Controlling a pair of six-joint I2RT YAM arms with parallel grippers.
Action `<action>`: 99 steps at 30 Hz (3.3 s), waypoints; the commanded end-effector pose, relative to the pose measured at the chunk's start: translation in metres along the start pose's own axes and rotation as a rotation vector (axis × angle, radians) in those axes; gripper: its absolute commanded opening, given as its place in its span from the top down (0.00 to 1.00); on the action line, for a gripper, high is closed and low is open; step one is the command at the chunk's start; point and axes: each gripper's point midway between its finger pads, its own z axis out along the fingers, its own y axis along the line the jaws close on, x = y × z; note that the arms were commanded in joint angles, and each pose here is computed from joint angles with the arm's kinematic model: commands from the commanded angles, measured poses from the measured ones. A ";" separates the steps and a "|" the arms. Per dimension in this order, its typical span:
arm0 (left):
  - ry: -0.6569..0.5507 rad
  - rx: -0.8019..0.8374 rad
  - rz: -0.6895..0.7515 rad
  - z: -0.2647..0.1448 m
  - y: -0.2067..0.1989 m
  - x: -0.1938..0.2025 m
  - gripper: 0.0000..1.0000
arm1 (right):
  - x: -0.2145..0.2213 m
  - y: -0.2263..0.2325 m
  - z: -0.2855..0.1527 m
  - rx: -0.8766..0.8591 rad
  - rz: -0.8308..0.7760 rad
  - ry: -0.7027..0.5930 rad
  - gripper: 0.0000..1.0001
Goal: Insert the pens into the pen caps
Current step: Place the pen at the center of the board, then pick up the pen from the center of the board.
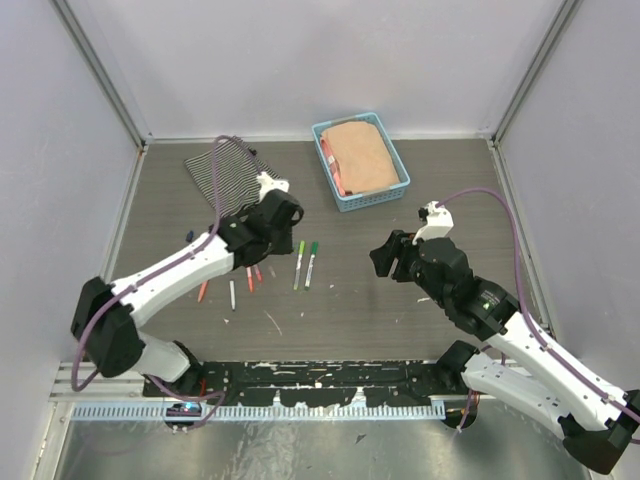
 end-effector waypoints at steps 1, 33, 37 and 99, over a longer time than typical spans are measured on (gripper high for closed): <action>-0.032 -0.083 -0.069 -0.012 0.048 0.003 0.63 | -0.010 0.002 0.001 -0.001 0.013 -0.038 0.33; 0.258 -0.455 -0.374 0.024 0.243 0.084 0.46 | -0.005 0.020 0.009 -0.062 -0.028 0.030 0.33; 0.298 -0.386 -0.403 0.037 0.238 0.088 0.44 | -0.007 0.022 0.010 -0.064 -0.023 0.026 0.33; -0.299 0.660 0.004 -0.131 0.001 -0.049 1.00 | -0.090 0.015 -0.045 -0.088 -0.223 -0.345 0.05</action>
